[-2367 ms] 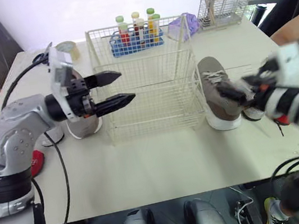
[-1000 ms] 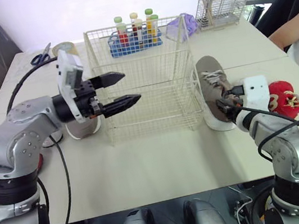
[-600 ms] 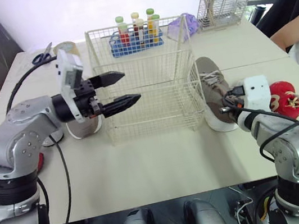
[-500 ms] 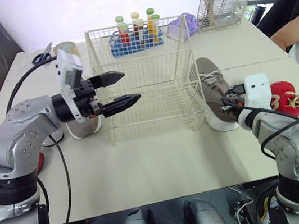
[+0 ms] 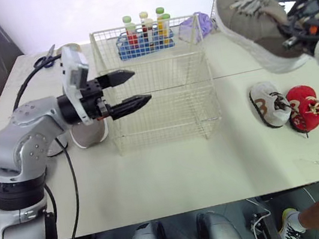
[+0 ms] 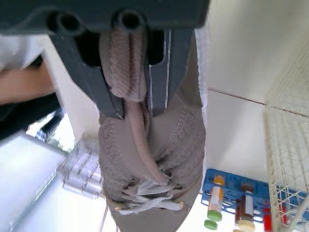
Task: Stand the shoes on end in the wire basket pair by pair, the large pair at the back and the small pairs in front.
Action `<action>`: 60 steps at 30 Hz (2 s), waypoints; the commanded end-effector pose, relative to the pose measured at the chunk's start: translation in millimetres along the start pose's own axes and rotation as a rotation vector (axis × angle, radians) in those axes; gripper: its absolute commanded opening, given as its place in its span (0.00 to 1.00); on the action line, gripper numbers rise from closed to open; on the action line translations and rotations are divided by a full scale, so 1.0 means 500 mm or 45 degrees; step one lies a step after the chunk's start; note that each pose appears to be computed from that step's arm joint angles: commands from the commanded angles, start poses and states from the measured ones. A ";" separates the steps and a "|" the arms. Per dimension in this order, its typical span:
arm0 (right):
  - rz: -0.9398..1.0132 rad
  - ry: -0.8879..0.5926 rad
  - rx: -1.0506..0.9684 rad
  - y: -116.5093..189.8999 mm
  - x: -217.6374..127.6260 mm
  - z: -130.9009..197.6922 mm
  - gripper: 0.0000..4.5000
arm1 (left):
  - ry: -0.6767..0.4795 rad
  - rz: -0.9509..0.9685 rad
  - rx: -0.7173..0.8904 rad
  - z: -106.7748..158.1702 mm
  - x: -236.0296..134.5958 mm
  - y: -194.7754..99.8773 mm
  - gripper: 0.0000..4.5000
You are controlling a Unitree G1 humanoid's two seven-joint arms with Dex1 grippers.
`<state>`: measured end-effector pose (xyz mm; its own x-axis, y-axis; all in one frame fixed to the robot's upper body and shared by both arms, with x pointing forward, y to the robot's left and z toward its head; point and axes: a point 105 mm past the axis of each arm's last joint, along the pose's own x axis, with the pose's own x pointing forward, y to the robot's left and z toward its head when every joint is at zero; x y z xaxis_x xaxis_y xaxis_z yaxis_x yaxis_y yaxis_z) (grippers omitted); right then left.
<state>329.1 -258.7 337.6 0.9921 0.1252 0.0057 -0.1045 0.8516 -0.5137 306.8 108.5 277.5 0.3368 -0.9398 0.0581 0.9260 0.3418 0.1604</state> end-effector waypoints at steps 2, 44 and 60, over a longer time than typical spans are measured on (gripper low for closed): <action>0.175 -0.355 -0.358 -0.002 -0.029 0.117 0.05 | -0.042 -0.012 0.061 0.028 0.006 0.008 1.00; 1.139 -1.025 -1.148 0.196 -0.085 0.268 0.05 | 0.095 -0.344 -0.321 0.100 -0.058 0.059 0.70; 0.957 -0.915 -0.979 0.119 -0.071 0.282 0.69 | -0.072 -0.257 -0.434 0.124 -0.069 0.063 0.21</action>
<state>282.1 -123.6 403.7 0.3531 0.8984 -0.2612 -0.3429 -0.1354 -0.9295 334.3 153.7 311.6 0.2338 -0.9723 0.0092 0.9420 0.2241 -0.2499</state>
